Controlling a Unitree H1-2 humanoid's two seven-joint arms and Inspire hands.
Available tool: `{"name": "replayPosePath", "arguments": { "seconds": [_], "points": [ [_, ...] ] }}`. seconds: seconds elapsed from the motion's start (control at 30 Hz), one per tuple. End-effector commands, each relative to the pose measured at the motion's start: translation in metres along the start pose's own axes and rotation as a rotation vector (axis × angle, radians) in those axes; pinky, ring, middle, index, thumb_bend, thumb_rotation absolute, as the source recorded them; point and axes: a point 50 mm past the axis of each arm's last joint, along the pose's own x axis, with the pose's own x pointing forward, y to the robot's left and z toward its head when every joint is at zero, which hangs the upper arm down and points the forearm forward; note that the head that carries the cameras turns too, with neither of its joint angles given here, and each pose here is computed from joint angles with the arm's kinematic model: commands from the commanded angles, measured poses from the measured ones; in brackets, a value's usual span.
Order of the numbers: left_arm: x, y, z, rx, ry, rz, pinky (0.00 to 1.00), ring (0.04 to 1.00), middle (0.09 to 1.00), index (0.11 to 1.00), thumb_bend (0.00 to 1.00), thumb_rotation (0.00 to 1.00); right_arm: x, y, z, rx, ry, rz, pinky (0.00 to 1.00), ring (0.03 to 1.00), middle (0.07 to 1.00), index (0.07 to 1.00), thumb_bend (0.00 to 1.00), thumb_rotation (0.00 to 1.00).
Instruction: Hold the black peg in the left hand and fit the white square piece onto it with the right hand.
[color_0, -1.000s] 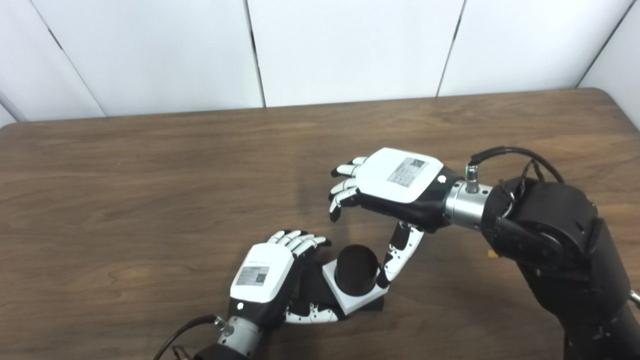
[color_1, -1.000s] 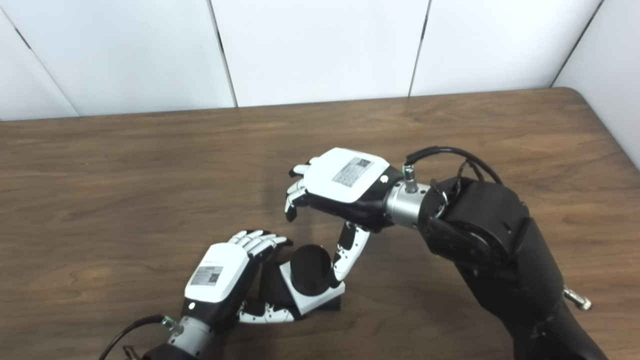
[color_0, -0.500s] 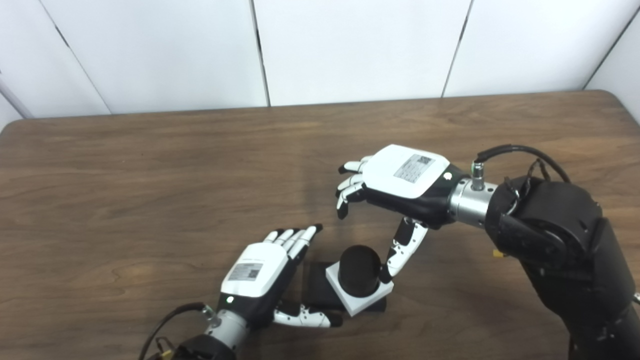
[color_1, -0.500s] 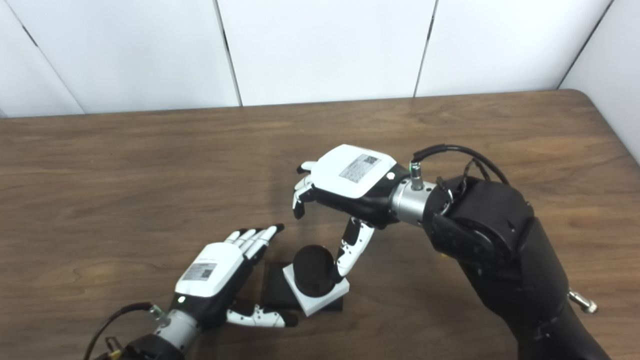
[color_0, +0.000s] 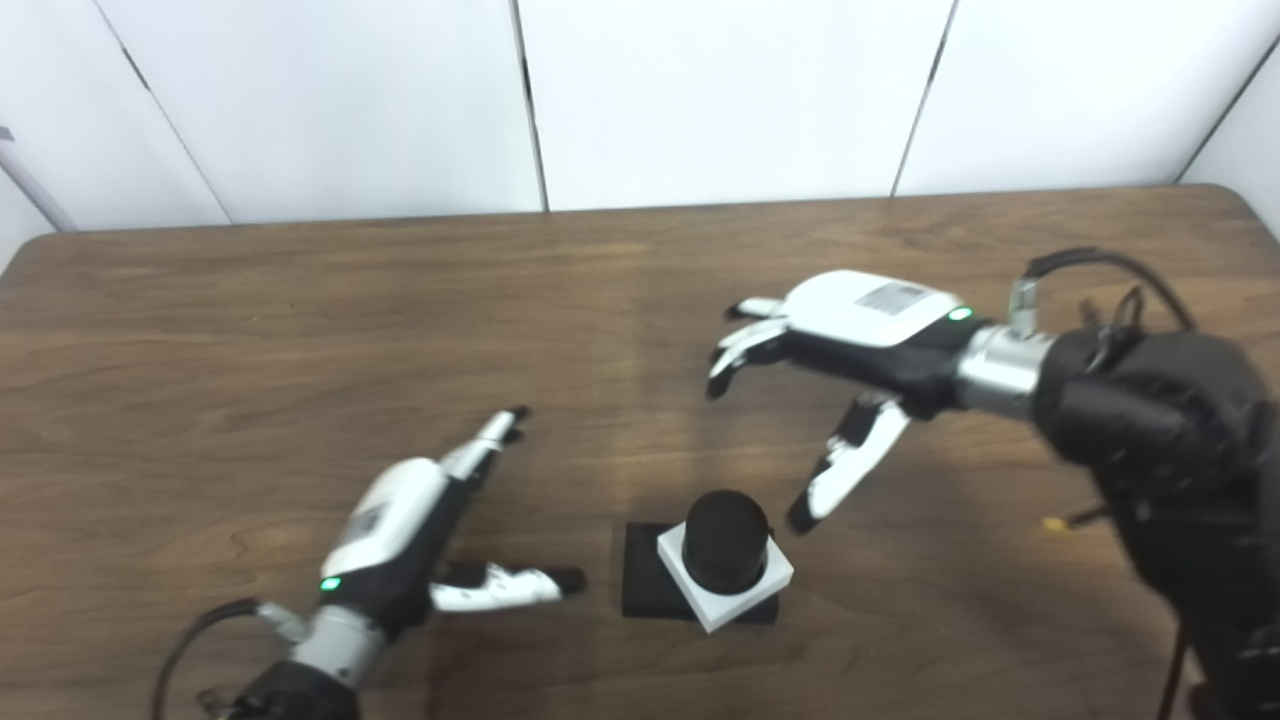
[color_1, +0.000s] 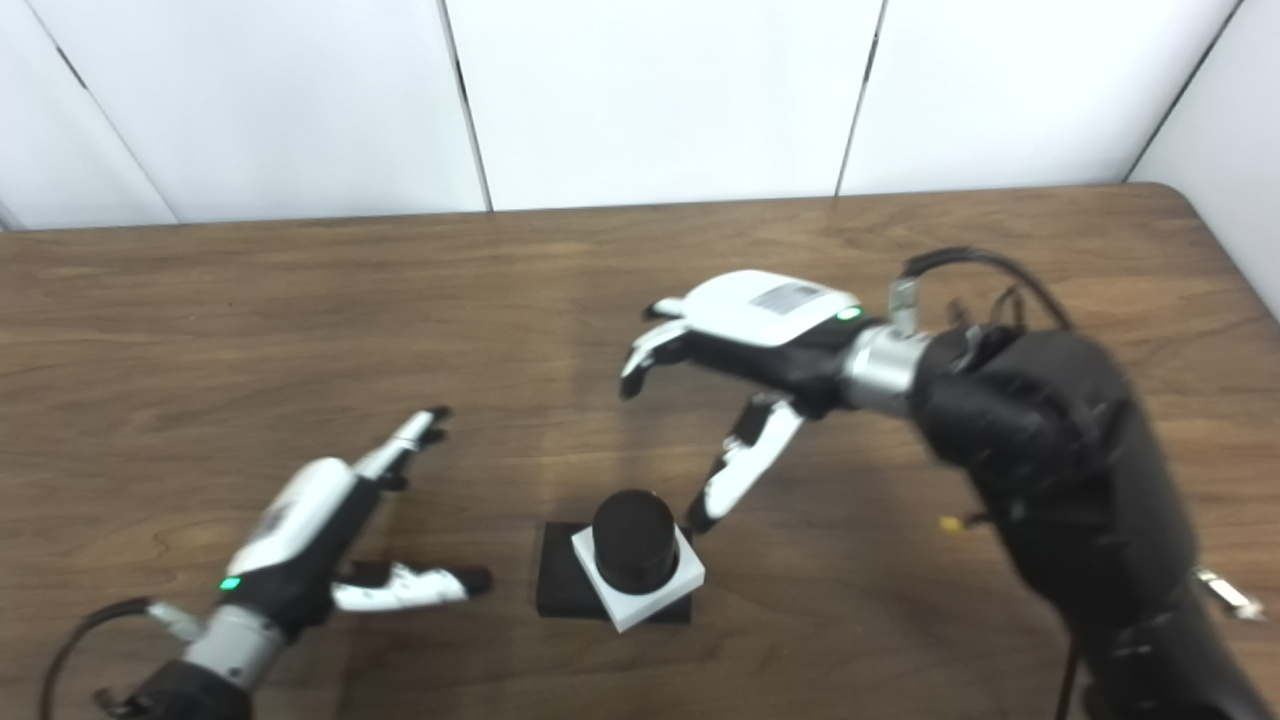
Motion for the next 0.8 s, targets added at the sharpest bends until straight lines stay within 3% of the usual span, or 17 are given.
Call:
{"name": "replayPosePath", "arguments": {
  "seconds": [0.0,0.1,0.17,0.3,0.37,0.43,0.53,0.77],
  "points": [
    [-0.003,0.011,0.001,-0.141,-0.043,0.119,0.86,0.941,0.935,0.963,1.00,0.58,-0.010,-0.003,-0.015,0.104,0.020,-0.094,0.83,0.955,0.884,0.818,0.96,0.57],
    [-0.010,0.012,-0.010,-0.309,-0.032,0.213,0.89,0.928,0.922,0.940,0.95,0.67,-0.021,0.020,-0.036,0.224,0.064,-0.203,0.83,0.929,0.897,0.859,0.82,0.71],
    [-0.011,0.011,-0.018,-0.441,-0.038,0.264,0.92,0.939,0.937,0.937,0.77,0.83,-0.027,0.037,-0.046,0.304,0.093,-0.276,0.84,0.925,0.932,0.907,0.71,0.80],
    [-0.017,0.003,-0.028,-0.593,-0.039,0.394,0.93,0.934,0.942,0.941,0.67,0.97,-0.041,0.082,-0.054,0.521,0.135,-0.451,0.89,0.948,0.976,0.962,0.58,0.94],
    [-0.021,-0.001,-0.031,-0.630,-0.043,0.452,0.91,0.925,0.933,0.933,0.68,0.98,-0.046,0.102,-0.053,0.619,0.148,-0.532,0.94,0.979,0.995,0.984,0.54,0.99],
    [-0.026,-0.004,-0.034,-0.647,-0.046,0.488,0.92,0.928,0.939,0.940,0.69,0.97,-0.050,0.119,-0.051,0.703,0.144,-0.607,0.93,0.985,0.999,0.996,0.50,1.00],
    [-0.033,-0.008,-0.037,-0.653,-0.044,0.504,0.95,0.945,0.952,0.959,0.71,0.99,-0.054,0.138,-0.047,0.844,0.132,-0.690,0.95,0.999,1.000,1.000,0.46,1.00],
    [-0.039,-0.011,-0.040,-0.672,-0.048,0.509,0.99,0.986,0.976,0.960,0.68,1.00,-0.061,0.173,-0.038,1.051,0.152,-0.825,1.00,1.000,1.000,1.000,0.50,1.00]
  ]
}}
